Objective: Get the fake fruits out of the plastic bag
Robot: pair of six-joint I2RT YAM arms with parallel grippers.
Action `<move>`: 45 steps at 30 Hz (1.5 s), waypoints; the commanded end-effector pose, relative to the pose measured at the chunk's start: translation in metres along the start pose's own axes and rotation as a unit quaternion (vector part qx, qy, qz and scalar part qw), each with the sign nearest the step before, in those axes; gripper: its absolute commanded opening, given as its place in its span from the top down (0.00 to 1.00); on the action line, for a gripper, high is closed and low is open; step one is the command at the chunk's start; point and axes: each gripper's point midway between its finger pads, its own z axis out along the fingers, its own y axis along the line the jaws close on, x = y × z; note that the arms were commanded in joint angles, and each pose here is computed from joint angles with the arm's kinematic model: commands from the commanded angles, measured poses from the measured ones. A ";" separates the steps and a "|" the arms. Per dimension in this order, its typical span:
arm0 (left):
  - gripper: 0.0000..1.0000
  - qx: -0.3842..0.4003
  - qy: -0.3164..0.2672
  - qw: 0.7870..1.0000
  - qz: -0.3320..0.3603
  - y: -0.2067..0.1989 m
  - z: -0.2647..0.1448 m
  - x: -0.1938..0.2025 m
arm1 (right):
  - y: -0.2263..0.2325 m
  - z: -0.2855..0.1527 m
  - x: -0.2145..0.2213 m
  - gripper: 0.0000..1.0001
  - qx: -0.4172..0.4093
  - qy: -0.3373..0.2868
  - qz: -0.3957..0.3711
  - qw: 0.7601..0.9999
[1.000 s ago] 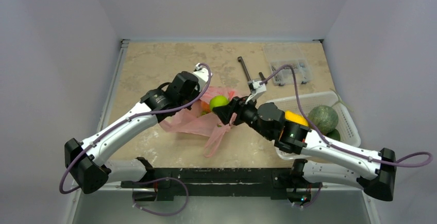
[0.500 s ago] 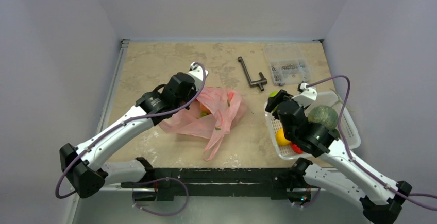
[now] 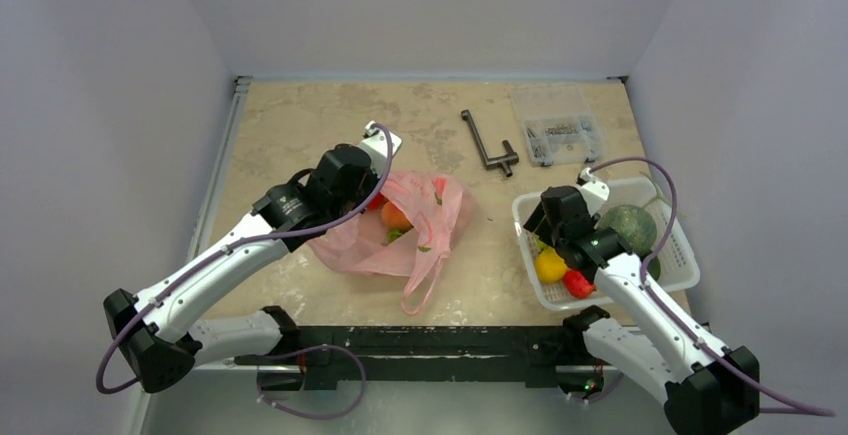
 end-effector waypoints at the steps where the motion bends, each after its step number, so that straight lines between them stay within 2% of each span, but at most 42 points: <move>1: 1.00 -0.004 -0.011 1.000 0.012 0.000 0.001 -0.008 | 0.013 0.004 0.013 0.88 -0.045 0.027 0.029 0.998; 3: 1.00 -0.003 -0.011 1.000 0.013 0.000 0.000 -0.008 | 0.012 0.007 0.017 0.80 -0.044 0.034 0.032 0.998; 4: 1.00 -0.004 -0.010 1.000 0.014 0.000 0.000 -0.008 | 0.012 0.008 0.017 0.72 -0.046 0.036 0.034 0.998; 7: 1.00 -0.003 -0.012 1.000 0.020 -0.003 0.000 -0.008 | 0.016 0.005 0.015 0.44 -0.062 0.031 0.034 0.997; 10: 1.00 -0.002 -0.011 1.000 0.021 -0.003 0.000 -0.008 | 0.020 0.000 0.008 0.20 -0.078 0.016 0.031 0.996; 12: 1.00 -0.004 -0.013 1.000 0.020 -0.002 -0.001 -0.009 | 0.019 -0.004 0.003 0.10 -0.078 0.010 0.026 0.997; 16: 1.00 -0.002 -0.014 1.000 0.019 -0.003 -0.001 -0.010 | 0.014 -0.013 -0.015 0.01 -0.062 -0.012 0.010 0.998; 18: 1.00 -0.001 -0.014 1.000 0.019 -0.003 -0.001 -0.010 | 0.019 -0.020 -0.026 0.01 -0.071 -0.025 -0.002 0.997; 22: 1.00 -0.004 -0.015 1.000 0.019 -0.002 -0.002 -0.011 | 0.069 -0.047 -0.037 0.02 -0.189 -0.035 -0.046 0.980; 25: 1.00 -0.004 -0.016 1.000 0.018 -0.002 -0.002 -0.011 | 0.125 -0.071 -0.015 0.04 -0.273 -0.007 -0.101 0.957; 29: 1.00 -0.012 -0.014 1.000 0.019 0.001 -0.003 -0.010 | 0.198 -0.129 0.023 0.08 -0.380 -0.012 -0.149 0.913; 33: 1.00 -0.018 -0.016 1.000 0.018 0.004 -0.003 -0.010 | 0.248 -0.172 0.058 0.27 -0.470 -0.007 -0.145 0.870; 38: 1.00 -0.020 -0.022 0.999 0.017 0.005 -0.004 -0.011 | 0.290 -0.211 0.104 0.49 -0.521 -0.012 -0.146 0.841; 40: 1.00 -0.021 -0.022 0.999 0.017 0.005 -0.004 -0.011 | 0.303 -0.210 0.121 0.55 -0.521 -0.008 -0.153 0.839; 41: 1.00 -0.021 -0.022 0.999 0.017 0.005 -0.004 -0.011 | 0.308 -0.204 0.127 0.58 -0.510 -0.003 -0.150 0.847; 43: 1.00 -0.021 -0.024 0.999 0.015 0.005 -0.005 -0.012 | 0.315 -0.182 0.140 0.63 -0.467 -0.001 -0.142 0.873; 45: 1.00 -0.022 -0.026 0.999 0.014 0.006 -0.006 -0.013 | 0.314 -0.161 0.141 0.63 -0.409 -0.009 -0.117 0.905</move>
